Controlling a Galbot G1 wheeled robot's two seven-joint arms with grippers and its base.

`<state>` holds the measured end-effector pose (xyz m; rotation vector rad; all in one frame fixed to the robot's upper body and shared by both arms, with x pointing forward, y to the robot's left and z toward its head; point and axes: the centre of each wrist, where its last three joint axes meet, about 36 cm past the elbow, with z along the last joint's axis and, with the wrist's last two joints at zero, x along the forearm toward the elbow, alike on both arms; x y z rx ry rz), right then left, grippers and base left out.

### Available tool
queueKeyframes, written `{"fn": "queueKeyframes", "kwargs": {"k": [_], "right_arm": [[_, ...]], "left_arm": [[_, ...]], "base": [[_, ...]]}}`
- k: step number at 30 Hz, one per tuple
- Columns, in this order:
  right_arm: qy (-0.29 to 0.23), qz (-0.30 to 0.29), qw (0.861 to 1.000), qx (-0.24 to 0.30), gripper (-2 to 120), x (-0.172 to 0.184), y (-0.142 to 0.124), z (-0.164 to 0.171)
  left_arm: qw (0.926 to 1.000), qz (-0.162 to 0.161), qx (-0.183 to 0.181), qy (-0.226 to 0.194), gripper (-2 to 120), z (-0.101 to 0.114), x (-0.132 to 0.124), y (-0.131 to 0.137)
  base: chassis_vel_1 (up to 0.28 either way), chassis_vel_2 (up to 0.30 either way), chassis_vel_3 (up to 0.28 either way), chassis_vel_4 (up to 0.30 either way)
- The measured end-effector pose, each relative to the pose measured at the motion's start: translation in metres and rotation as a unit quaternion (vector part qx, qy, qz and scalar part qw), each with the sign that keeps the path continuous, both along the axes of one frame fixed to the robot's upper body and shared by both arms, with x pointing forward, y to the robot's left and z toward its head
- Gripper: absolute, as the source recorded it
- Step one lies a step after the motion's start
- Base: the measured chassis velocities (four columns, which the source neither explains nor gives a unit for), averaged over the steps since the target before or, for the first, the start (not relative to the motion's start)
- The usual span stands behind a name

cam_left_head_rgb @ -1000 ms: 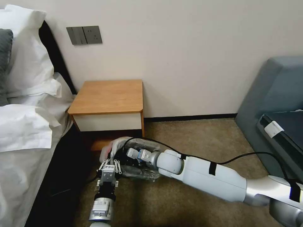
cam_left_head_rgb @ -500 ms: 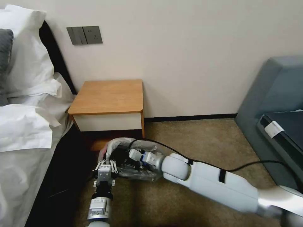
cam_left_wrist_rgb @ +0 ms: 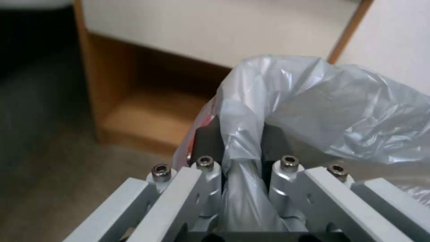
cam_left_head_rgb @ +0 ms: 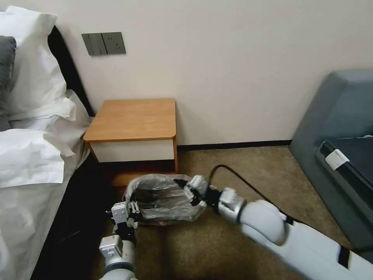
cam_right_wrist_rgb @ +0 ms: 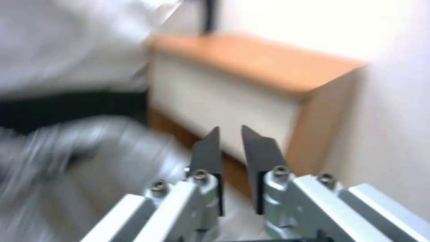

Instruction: Pick up the garbage bag from the table and place it over the trash can.

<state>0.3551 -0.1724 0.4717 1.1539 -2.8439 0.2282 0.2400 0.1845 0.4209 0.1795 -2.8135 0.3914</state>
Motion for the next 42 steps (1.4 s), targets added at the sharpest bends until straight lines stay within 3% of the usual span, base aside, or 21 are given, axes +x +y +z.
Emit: {"fn": "queueKeyframes", "kwargs": {"k": [2,5,9,21,25,33,39,42], "right_arm": [[0.003,-0.024,0.999,0.029,20,-0.002,-0.005,0.007],[0.020,-0.091,0.991,0.094,35,-0.009,-0.025,0.015],[0.027,-0.121,0.985,0.118,48,-0.012,-0.036,0.016],[0.046,-0.147,0.977,0.146,93,-0.021,-0.039,0.009],[0.046,-0.147,0.977,0.146,99,-0.021,-0.039,0.008],[0.046,-0.142,0.978,0.145,100,-0.022,-0.037,0.007],[0.047,-0.139,0.979,0.144,100,-0.022,-0.035,0.005],[0.046,-0.138,0.979,0.142,100,-0.022,-0.034,0.005]], "left_arm": [[0.9998,-0.003,-0.015,0.008,10,0.002,0.001,0.001],[0.9982,-0.017,-0.049,0.030,10,0.001,0.003,0.005],[0.9960,-0.030,-0.071,0.046,10,-0.010,0.006,0.006],[0.9949,-0.048,-0.067,0.058,10,-0.043,0.009,0.003],[0.9948,-0.049,-0.066,0.059,11,-0.046,0.008,0.004],[0.9947,-0.047,-0.066,0.063,36,-0.055,0.004,0.003],[0.9951,-0.041,-0.066,0.061,64,-0.057,0.002,0.001],[0.9955,-0.039,-0.063,0.060,70,-0.058,0.001,0.001]], "base": [[0.000,0.000,0.000,0.000],[0.000,0.000,0.000,0.000],[0.000,0.000,0.000,0.000],[0.000,0.000,0.000,0.000],[0.000,0.000,0.000,0.000],[0.000,0.000,0.000,0.000],[0.000,0.000,0.000,0.000],[0.000,0.000,0.000,0.000]]}}
